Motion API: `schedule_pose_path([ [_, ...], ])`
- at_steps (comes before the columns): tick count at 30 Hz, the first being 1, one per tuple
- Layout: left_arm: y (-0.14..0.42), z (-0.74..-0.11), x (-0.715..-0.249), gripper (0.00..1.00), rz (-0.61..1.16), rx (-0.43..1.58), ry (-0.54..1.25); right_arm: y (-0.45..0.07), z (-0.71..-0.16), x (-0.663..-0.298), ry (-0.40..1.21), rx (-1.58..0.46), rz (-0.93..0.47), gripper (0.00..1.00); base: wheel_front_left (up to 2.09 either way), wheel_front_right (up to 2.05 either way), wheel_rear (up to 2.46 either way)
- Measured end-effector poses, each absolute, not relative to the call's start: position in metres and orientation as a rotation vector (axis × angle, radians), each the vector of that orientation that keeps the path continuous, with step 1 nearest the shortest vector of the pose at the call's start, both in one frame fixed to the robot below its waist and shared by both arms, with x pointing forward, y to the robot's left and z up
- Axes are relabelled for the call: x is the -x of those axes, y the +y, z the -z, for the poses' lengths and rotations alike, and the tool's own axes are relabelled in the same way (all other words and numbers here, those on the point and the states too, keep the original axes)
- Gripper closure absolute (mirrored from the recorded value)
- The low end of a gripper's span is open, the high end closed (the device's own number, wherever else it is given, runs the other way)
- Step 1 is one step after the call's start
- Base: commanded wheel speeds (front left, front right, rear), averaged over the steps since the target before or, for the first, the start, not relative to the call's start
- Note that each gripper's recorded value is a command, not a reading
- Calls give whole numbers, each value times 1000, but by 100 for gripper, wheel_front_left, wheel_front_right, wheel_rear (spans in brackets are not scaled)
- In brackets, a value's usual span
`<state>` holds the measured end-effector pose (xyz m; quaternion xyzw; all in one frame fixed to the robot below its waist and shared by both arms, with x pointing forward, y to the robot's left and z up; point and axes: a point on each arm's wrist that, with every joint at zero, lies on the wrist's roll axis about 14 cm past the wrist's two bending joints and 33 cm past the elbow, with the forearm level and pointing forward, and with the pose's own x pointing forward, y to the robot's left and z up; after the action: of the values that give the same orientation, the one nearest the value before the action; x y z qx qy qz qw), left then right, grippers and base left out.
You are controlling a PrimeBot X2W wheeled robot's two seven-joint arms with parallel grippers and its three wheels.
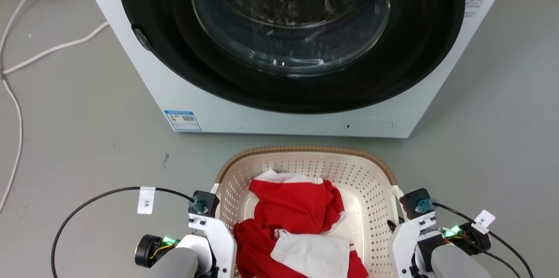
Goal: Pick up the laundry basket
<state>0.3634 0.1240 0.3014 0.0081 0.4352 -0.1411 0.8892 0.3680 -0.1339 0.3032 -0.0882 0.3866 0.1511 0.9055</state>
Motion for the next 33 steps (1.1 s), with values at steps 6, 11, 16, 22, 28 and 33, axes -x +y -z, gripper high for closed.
schedule_pose_path([
  [6,129,-313,-356,100,285,-30,914,-126,-316,-361,795,187,-332,100,0,0,0],
  [11,133,-323,-350,100,282,-44,918,-122,-325,-355,797,185,-337,100,0,0,0],
  [16,135,-332,-350,100,289,-63,922,-120,-332,-351,802,180,-337,100,0,0,0],
  [22,136,-336,-346,100,301,-75,963,-118,-333,-345,842,180,-342,100,0,0,0],
  [28,136,-339,-344,100,310,-79,982,-116,-335,-342,864,183,-349,100,0,0,0],
  [33,136,-340,-344,100,313,-80,982,-114,-338,-345,855,186,-354,100,0,0,0],
])
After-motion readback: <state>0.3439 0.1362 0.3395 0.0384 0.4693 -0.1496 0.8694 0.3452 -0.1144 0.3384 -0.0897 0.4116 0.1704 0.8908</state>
